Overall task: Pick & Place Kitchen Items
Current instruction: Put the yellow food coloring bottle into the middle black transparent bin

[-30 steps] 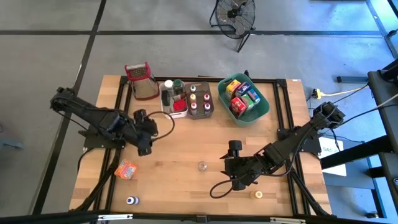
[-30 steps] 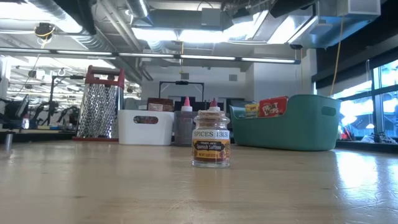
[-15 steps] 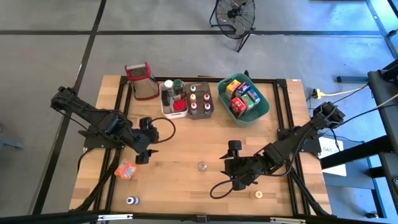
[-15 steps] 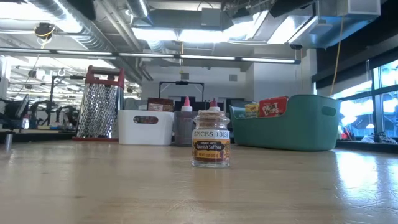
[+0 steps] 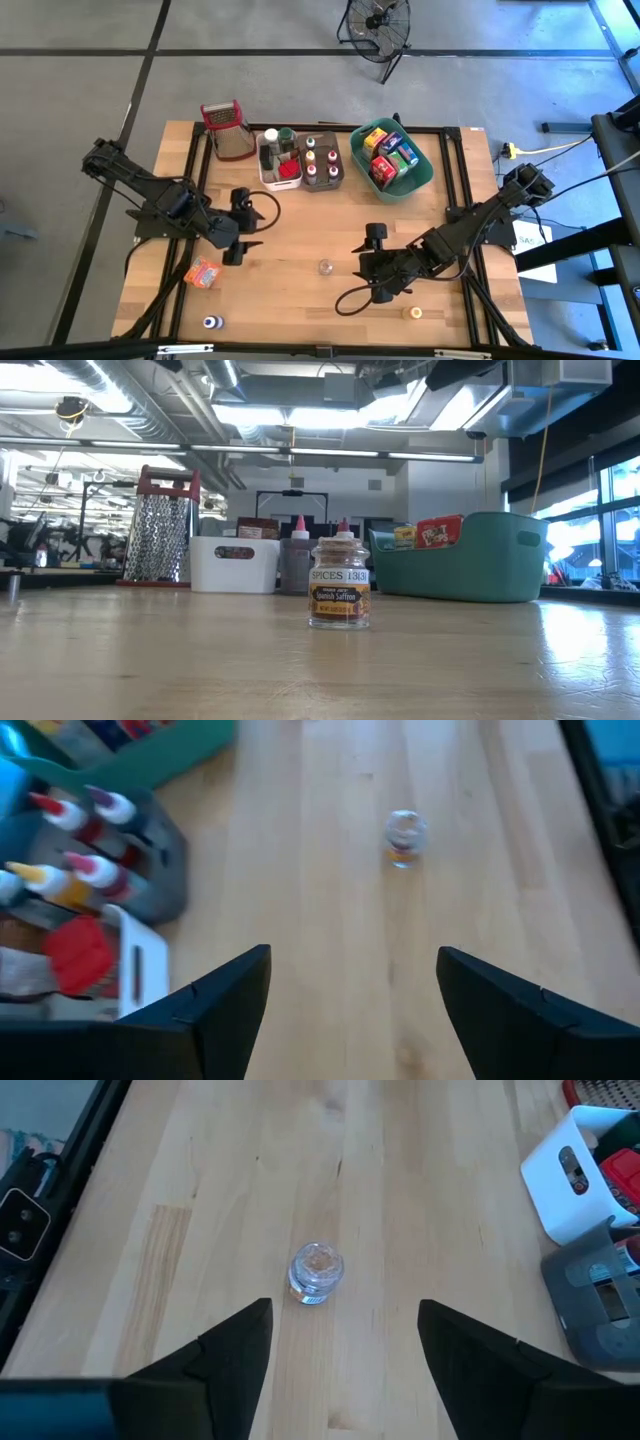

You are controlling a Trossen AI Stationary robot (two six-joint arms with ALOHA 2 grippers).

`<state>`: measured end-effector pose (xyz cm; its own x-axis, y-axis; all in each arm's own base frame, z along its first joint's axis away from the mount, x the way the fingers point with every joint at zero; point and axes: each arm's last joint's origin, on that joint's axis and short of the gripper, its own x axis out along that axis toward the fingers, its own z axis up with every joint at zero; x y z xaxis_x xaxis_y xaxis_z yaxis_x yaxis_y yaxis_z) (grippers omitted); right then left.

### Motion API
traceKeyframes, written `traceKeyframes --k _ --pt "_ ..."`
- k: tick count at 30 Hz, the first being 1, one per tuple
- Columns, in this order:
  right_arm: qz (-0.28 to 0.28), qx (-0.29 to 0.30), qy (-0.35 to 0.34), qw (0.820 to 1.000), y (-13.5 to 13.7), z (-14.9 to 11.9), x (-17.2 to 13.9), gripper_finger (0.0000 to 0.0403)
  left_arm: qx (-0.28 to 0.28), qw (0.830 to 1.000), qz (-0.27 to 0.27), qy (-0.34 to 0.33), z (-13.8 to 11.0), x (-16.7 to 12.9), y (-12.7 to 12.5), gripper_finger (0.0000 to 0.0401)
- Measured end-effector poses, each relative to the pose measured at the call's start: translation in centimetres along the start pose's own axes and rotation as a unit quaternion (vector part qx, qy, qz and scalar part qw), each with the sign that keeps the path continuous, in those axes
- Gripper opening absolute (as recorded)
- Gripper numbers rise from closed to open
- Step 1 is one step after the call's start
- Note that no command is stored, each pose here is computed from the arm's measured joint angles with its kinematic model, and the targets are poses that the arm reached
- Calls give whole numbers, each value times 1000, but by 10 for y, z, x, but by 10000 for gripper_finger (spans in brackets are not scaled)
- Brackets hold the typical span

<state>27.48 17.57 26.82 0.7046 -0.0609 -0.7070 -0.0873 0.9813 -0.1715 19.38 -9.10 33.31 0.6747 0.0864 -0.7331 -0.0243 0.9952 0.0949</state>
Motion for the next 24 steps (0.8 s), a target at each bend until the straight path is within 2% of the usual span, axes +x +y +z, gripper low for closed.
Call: traceKeyframes --k 6,10,15,19,24 --pt "4 0 3 1000 0 -1 0 253 2 1000 11 -5 0 0 0 281" --pt "43 -4 38 998 2 -3 -5 254 0 1000 11 -5 0 0 0 281" --pt "112 35 72 991 8 12 -35 254 -5 1000 11 -5 0 0 0 281" --pt "179 94 112 973 18 21 -61 254 -17 1000 12 -5 0 0 0 281" --pt "189 193 175 947 29 17 -81 254 -75 996 45 -14 0 2 0 281"
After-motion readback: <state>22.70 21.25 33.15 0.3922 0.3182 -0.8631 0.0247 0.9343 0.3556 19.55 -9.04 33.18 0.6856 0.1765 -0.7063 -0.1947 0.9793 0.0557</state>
